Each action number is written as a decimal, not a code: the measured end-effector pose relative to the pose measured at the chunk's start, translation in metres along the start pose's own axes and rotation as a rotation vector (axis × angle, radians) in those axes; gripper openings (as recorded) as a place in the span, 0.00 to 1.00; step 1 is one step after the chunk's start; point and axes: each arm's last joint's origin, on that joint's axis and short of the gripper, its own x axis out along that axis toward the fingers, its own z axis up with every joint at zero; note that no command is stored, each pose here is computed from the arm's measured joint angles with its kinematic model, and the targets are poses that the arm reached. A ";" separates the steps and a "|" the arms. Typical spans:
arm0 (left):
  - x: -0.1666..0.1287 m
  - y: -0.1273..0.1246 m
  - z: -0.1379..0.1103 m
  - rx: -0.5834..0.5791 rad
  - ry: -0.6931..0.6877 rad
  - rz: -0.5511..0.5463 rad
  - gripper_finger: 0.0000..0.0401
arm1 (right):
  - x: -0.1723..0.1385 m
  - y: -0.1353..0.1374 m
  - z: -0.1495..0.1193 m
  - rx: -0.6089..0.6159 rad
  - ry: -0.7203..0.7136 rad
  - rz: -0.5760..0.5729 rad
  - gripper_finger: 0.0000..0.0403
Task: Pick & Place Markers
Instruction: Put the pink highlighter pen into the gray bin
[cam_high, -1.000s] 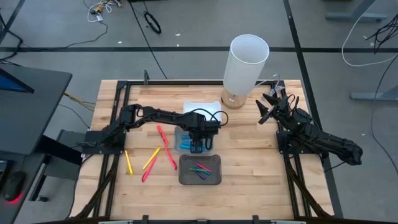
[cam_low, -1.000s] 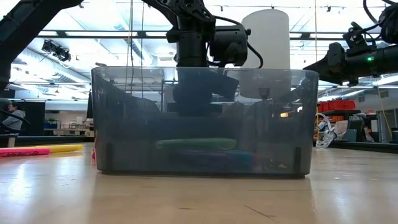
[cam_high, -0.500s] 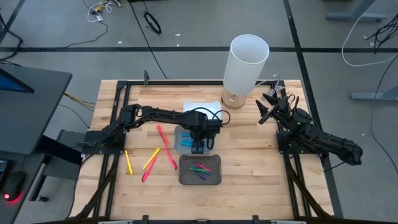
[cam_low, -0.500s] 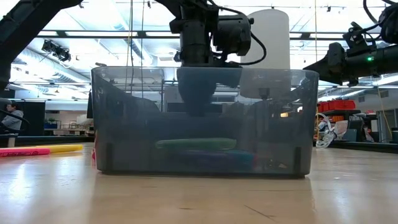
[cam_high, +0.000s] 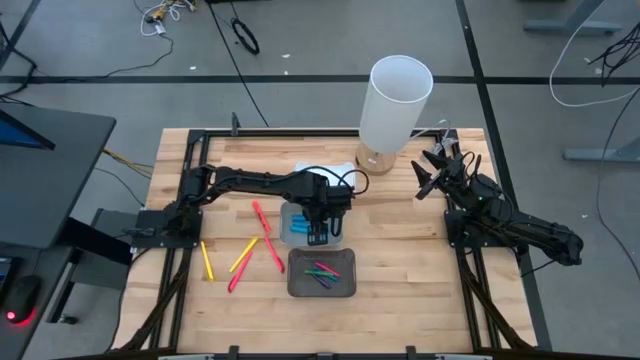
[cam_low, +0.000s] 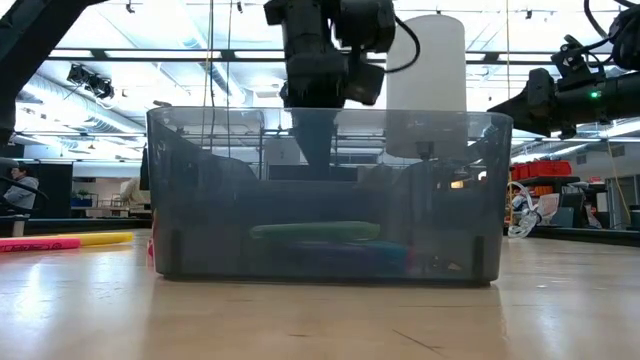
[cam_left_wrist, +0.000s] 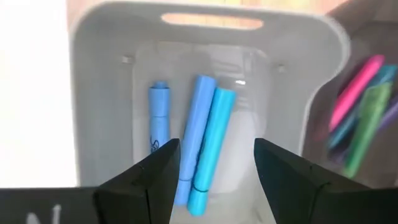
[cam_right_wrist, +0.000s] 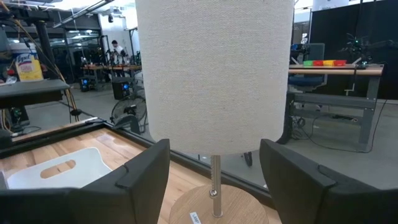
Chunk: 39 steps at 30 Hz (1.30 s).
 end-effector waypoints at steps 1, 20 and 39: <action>-0.004 0.000 0.000 -0.009 -0.009 -0.002 0.53 | 0.000 0.000 0.000 0.000 0.000 0.000 0.62; -0.062 0.000 -0.012 -0.320 -0.108 -0.059 0.53 | 0.000 0.000 0.000 0.000 0.000 0.000 0.62; -0.065 0.006 -0.024 -0.195 0.000 -0.087 0.53 | 0.000 0.000 0.000 0.000 0.000 0.000 0.62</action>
